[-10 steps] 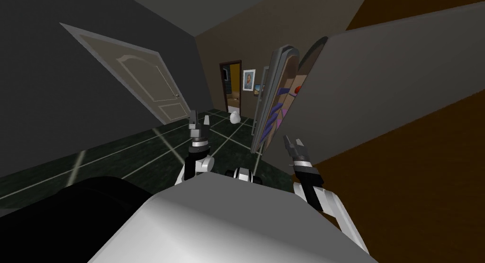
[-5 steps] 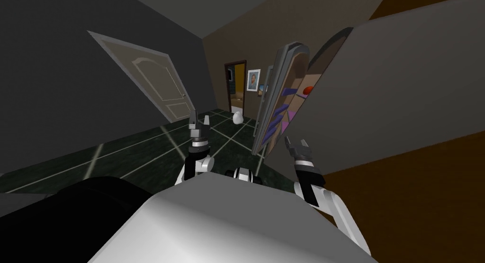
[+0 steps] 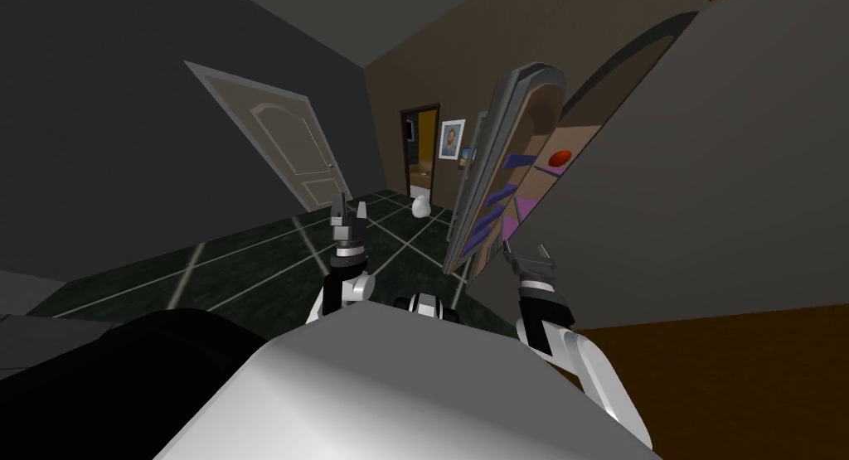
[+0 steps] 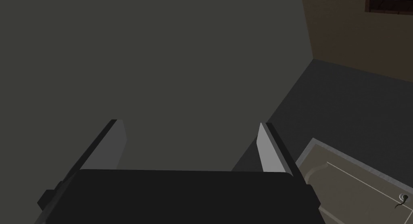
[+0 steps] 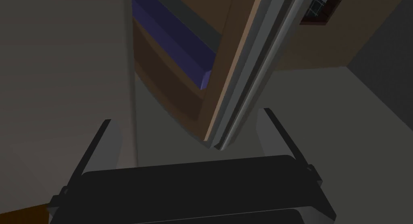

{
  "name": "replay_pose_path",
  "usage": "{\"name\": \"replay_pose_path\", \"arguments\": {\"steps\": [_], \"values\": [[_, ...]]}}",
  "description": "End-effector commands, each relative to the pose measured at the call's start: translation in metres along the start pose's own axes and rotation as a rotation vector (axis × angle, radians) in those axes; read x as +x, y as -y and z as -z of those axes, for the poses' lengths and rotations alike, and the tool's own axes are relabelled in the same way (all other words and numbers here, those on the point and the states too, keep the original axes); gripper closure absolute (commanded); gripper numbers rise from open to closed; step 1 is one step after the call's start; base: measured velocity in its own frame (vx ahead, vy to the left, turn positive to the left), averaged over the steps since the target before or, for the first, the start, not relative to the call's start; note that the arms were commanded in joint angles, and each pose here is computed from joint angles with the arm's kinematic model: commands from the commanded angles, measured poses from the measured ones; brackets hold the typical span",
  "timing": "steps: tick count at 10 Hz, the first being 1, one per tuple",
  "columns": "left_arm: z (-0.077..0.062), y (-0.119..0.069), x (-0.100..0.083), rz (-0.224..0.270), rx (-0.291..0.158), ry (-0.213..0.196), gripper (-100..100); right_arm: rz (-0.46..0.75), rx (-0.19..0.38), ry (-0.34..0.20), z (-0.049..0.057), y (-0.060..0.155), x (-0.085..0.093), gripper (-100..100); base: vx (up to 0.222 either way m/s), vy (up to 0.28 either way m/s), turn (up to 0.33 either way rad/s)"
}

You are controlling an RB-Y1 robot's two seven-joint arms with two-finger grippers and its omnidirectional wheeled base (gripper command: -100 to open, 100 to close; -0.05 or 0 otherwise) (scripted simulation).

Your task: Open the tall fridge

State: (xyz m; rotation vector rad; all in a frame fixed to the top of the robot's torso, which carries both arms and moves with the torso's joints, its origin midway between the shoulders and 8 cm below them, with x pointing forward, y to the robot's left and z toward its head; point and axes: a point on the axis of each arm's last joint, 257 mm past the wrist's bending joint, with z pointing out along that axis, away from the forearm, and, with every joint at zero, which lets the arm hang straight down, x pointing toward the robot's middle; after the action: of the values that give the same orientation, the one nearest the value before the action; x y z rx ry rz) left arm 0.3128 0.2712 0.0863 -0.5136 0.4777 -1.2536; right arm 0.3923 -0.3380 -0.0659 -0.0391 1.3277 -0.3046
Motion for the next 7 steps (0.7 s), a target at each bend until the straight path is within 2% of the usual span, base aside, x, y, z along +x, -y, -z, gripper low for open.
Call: {"name": "replay_pose_path", "arguments": {"steps": [1, 2, 3, 4, 5, 7], "values": [[0.0, 0.0, 0.0, 0.0, 0.0, 0.0, 0, 0.114, 0.047, -0.013, -0.001, 0.013, 0.002, -100, 0.056, 0.008, 0.127], [0.0, 0.0, 0.0, 0.0, 0.0, 0.0, 0, 0.139, 0.049, -0.01, -0.001, 0.013, 0.001, -100, 0.066, 0.003, 0.095], [0.0, 0.0, 0.0, 0.0, 0.0, 0.0, 0, 0.21, 0.087, -0.022, 0.0, 0.024, 0.002, -100, 0.082, 0.0, 0.145], [0.0, 0.0, 0.0, 0.0, 0.0, 0.0, 0, 0.237, 0.089, -0.02, 0.0, 0.024, 0.0, -100, 0.09, 0.008, 0.068], [0.0, 0.0, 0.0, 0.0, 0.0, 0.0, 0, 0.306, 0.128, -0.032, 0.0, 0.035, 0.001, -100, 0.106, 0.009, 0.139], [0.0, 0.0, 0.0, 0.0, 0.0, 0.0, 0, 0.34, 0.131, -0.028, 0.0, 0.036, -0.001, -100, 0.069, -0.002, 0.031]]}}
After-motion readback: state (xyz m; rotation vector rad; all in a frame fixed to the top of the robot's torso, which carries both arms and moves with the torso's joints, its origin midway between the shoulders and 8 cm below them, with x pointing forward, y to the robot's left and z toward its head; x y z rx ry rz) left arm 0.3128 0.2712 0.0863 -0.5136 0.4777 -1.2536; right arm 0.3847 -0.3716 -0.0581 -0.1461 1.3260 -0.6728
